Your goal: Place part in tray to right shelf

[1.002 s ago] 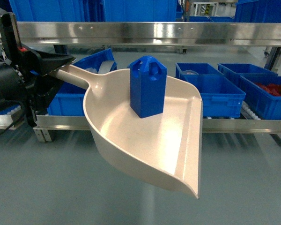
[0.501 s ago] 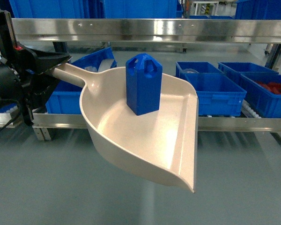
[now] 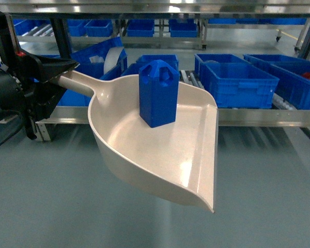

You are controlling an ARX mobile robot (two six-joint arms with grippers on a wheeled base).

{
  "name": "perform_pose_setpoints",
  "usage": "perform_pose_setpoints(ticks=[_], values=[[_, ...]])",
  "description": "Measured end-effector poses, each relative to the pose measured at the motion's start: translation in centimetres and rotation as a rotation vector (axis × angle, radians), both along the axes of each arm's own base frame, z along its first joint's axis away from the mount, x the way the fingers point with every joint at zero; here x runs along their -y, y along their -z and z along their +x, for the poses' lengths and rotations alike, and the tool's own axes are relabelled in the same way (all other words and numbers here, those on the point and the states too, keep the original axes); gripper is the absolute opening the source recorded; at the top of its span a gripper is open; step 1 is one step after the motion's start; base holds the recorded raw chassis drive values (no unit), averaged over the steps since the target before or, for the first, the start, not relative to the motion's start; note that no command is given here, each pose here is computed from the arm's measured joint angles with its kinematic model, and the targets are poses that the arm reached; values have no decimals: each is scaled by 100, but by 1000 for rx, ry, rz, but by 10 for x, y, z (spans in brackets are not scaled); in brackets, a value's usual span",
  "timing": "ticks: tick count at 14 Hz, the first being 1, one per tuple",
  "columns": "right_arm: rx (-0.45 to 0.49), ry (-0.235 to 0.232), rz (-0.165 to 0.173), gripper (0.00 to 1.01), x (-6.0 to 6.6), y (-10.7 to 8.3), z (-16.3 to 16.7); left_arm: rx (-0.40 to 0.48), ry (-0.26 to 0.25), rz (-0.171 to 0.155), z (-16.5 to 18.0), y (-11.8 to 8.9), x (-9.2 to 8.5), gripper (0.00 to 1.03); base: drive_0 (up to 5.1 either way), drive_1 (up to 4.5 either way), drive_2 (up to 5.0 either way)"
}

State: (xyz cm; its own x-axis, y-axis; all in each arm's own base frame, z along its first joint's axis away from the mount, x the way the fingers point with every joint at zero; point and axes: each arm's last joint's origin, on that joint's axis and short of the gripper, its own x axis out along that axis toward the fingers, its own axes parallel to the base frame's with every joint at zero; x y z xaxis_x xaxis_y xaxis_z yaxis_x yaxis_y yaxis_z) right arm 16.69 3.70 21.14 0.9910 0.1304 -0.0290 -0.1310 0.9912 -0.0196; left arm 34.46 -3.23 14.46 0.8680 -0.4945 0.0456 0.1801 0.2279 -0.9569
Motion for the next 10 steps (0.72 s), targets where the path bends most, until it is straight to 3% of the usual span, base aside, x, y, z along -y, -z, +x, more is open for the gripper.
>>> perform_pose_setpoints(ticks=[10], values=[[0,0,-3,98,0,0,0,1,0,0,0,0,0,16,0,0,0]])
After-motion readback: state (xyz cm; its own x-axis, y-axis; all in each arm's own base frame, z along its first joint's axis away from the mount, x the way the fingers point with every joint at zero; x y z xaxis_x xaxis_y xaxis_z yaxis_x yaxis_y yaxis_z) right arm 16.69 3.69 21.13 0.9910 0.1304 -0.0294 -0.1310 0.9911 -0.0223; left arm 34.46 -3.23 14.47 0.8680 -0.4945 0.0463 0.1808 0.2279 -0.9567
